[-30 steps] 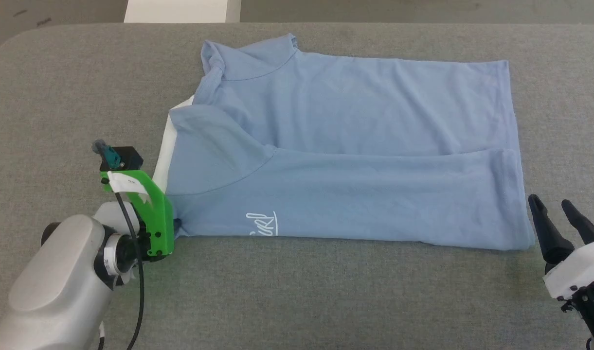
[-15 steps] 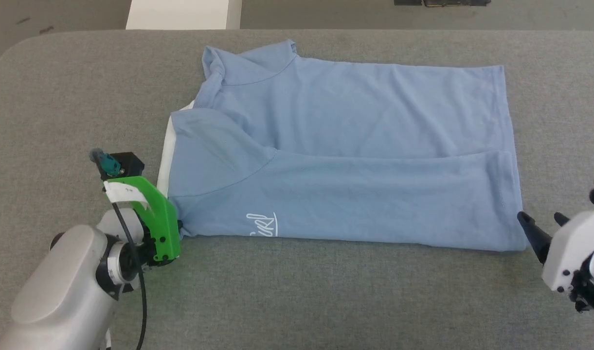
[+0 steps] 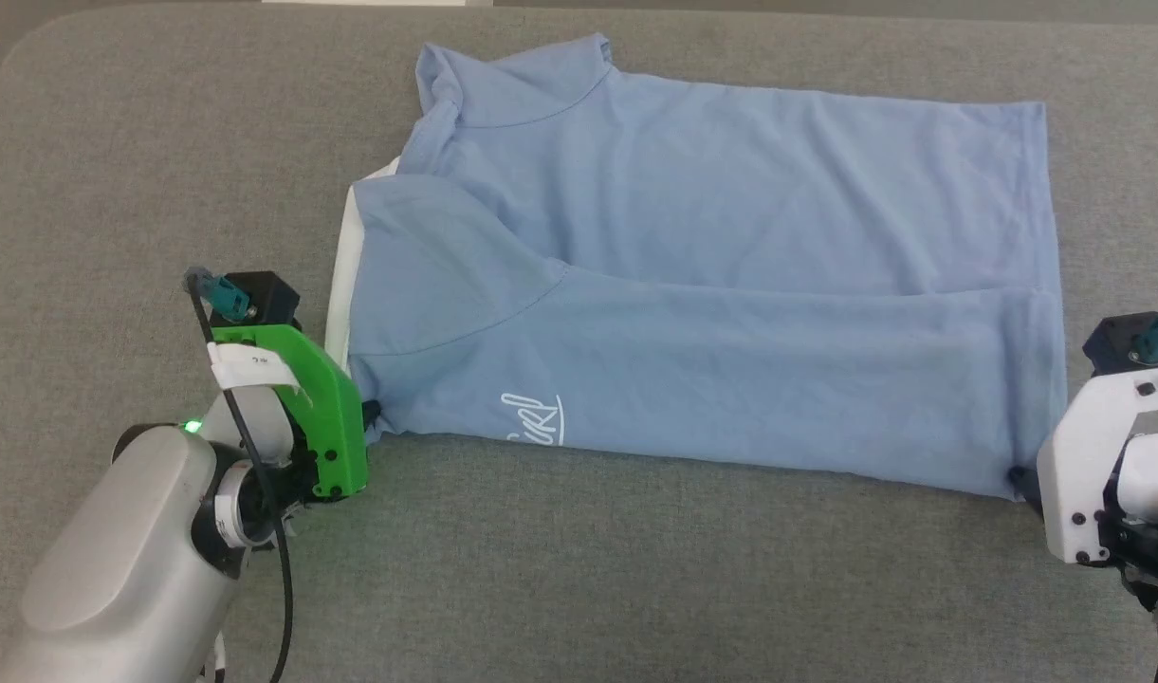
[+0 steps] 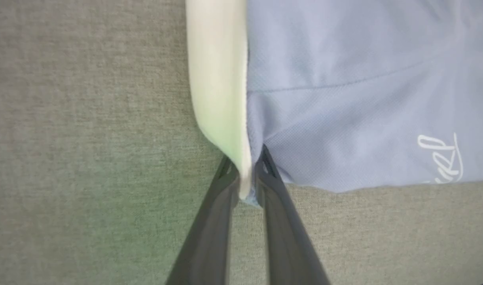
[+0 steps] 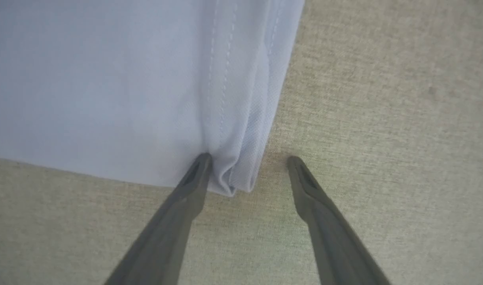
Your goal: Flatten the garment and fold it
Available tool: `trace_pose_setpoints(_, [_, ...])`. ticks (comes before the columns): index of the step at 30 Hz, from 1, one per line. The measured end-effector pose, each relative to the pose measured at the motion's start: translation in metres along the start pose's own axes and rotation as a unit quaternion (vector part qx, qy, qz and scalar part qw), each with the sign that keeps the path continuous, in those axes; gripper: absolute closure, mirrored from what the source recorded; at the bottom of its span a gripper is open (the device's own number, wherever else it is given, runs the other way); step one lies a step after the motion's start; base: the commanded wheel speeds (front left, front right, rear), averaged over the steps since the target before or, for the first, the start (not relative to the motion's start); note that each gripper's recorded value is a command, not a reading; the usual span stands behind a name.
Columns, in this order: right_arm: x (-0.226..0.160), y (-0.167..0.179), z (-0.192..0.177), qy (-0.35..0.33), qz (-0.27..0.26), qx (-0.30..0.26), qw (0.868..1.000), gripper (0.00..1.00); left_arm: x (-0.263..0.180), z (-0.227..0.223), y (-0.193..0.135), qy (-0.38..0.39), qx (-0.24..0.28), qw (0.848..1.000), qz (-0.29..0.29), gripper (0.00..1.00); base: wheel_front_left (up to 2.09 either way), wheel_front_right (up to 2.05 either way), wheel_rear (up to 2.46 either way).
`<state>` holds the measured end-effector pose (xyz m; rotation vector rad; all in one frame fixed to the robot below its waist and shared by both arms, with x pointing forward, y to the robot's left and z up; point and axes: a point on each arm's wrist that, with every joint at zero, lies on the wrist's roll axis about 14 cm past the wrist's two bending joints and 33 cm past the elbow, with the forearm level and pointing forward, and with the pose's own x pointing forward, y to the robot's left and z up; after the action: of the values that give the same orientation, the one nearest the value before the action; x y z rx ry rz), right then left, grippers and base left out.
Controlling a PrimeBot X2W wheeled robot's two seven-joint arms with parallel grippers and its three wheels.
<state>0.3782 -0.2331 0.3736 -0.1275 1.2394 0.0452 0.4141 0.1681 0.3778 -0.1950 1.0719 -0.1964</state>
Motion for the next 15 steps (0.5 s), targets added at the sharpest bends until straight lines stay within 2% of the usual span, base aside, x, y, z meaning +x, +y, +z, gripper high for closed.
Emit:
trace_pose_setpoints(4, [0.006, 0.005, 0.0, 0.02, 0.003, -0.018, 1.0, 0.0, 0.002, -0.001, 0.005, -0.001, -0.007, 1.0, 0.004, 1.0, 0.0, 0.0, 0.0])
trace_pose_setpoints(5, [0.007, 0.006, -0.001, 0.024, 0.005, -0.017, 1.0, 0.12, 0.002, -0.001, 0.005, -0.001, -0.009, 1.0, 0.003, 1.0, 0.0, 0.0, 0.0])
trace_pose_setpoints(6, [0.008, 0.006, -0.001, 0.026, 0.007, -0.017, 0.999, 0.62, 0.002, -0.002, 0.006, 0.0, -0.011, 1.0, 0.003, 1.0, 0.0, 0.0, 0.0])
trace_pose_setpoints(7, [0.007, 0.006, 0.0, 0.026, 0.008, -0.018, 0.999, 0.84, 0.002, -0.002, 0.006, -0.001, -0.011, 1.0, 0.003, 1.0, 0.0, 0.0, 0.0])
trace_pose_setpoints(8, [0.007, 0.006, 0.0, 0.025, 0.008, -0.018, 0.999, 1.0, 0.002, -0.001, 0.006, -0.005, -0.013, 1.0, 0.002, 1.0, 0.0, 0.0, 0.0])
trace_pose_setpoints(15, [0.002, 0.007, 0.009, -0.008, 0.019, -0.007, 1.0, 1.0, -0.003, 0.004, 0.002, -0.024, -0.023, 0.999, -0.008, 1.0, 0.0, 0.0, 0.0])
